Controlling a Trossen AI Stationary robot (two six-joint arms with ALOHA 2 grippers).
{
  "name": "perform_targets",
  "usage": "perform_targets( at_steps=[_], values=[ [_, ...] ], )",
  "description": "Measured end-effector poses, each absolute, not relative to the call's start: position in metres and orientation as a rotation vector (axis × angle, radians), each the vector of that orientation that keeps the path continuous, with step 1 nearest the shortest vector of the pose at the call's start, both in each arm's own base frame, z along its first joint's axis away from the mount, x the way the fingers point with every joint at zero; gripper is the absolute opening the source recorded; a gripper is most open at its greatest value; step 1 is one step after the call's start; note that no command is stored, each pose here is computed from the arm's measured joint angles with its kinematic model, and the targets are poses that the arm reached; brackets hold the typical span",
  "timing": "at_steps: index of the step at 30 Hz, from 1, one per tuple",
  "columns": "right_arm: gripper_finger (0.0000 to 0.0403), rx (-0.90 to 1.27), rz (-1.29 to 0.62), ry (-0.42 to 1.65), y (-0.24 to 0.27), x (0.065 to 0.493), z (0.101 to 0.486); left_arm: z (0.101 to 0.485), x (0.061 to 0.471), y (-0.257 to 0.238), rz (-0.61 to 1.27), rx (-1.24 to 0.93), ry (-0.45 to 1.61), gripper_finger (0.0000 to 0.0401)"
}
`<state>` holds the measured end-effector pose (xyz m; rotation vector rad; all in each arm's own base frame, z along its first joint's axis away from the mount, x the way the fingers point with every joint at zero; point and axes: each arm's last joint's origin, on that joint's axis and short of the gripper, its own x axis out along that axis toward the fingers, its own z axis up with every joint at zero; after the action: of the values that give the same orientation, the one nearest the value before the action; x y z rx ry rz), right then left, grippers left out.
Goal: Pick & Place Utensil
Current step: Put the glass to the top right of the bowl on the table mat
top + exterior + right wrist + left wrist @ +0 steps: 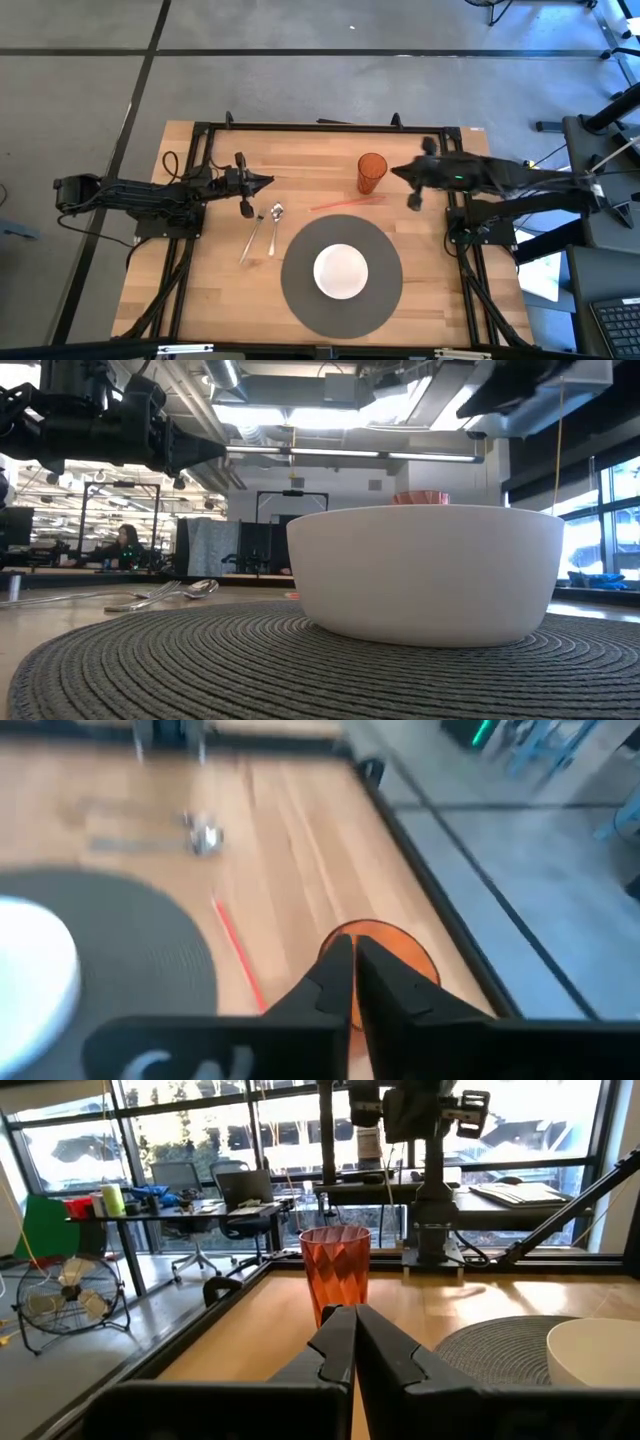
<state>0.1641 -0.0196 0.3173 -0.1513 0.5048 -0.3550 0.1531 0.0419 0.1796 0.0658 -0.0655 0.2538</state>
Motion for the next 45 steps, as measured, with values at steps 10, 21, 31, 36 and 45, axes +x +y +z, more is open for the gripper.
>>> perform_targets(
  at_steps=[10, 21, 31, 36, 45],
  values=[
    [0.0141, -0.331, -0.172, 0.862, -0.025, 0.235, 0.354, 0.176, 0.153, 0.042, 0.252, 0.041, -0.031, 0.0002],
    [0.0281, -0.318, -0.108, 1.184, -0.043, 0.26, 0.328, 0.176, 0.153, 0.042, 0.252, 0.04, -0.028, 0.0001],
    [0.0289, -0.257, -0.032, 1.205, -0.063, 0.273, 0.311, 0.176, 0.153, 0.042, 0.252, 0.048, -0.028, 0.0004],
    [0.0289, -0.239, -0.037, 1.246, -0.069, 0.278, 0.302, 0.176, 0.153, 0.042, 0.252, 0.049, -0.027, 0.0001],
    [0.0285, -0.211, -0.051, 1.313, -0.079, 0.288, 0.285, 0.176, 0.153, 0.042, 0.252, 0.044, -0.028, 0.0004]
  ],
)
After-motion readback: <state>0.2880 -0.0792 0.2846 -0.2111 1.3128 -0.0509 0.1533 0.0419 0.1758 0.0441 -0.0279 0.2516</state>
